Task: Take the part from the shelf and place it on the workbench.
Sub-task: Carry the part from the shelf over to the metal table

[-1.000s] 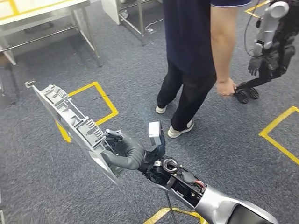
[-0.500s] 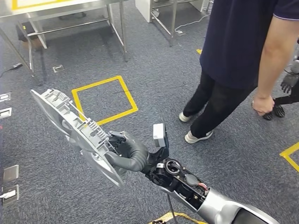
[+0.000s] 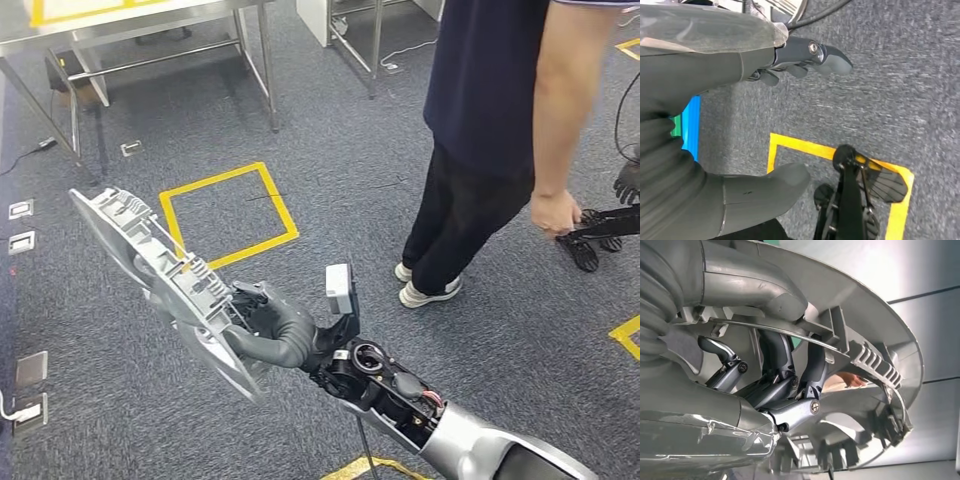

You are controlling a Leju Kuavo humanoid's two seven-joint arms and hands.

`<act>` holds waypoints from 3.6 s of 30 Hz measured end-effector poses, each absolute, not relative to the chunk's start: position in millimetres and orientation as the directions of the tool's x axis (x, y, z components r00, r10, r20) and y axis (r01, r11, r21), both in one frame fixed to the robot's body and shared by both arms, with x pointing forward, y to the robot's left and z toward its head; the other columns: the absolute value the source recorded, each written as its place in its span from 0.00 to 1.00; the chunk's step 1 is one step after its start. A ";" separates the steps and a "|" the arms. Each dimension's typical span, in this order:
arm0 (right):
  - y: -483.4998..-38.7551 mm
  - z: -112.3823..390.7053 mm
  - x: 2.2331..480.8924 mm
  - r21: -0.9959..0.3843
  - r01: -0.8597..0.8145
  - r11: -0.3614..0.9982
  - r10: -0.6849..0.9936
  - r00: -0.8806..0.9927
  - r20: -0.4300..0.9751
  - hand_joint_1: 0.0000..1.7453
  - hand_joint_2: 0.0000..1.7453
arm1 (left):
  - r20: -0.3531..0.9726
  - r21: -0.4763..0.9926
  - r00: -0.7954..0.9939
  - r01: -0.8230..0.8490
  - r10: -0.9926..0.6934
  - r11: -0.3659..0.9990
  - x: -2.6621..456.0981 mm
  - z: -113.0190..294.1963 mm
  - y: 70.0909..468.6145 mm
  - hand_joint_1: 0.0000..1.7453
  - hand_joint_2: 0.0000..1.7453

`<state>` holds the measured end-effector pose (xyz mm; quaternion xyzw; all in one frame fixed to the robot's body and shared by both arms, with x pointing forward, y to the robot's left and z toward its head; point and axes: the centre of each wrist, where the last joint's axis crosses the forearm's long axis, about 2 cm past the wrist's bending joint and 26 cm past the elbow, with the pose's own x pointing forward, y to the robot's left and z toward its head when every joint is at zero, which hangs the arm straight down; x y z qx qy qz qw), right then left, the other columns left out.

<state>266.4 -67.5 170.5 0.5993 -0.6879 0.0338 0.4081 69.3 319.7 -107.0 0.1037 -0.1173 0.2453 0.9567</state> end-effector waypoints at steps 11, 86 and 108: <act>-67.5 170.5 266.3 0.440 -0.853 0.280 -0.793 0.052 0.606 1.00 1.00 | 0.276 0.137 0.852 -0.492 0.444 0.859 69.3 -107.0 320.0 0.00 1.00; -63.5 169.3 262.9 0.377 -0.887 0.268 -0.758 0.047 0.650 1.00 1.00 | 0.275 0.140 0.850 -0.497 0.449 0.856 68.9 -106.9 322.7 0.00 1.00; -60.6 171.7 262.0 0.372 -0.889 0.268 -0.755 0.047 0.654 1.00 1.00 | 0.283 0.136 0.849 -0.496 0.446 0.857 72.3 -106.4 322.8 0.00 1.00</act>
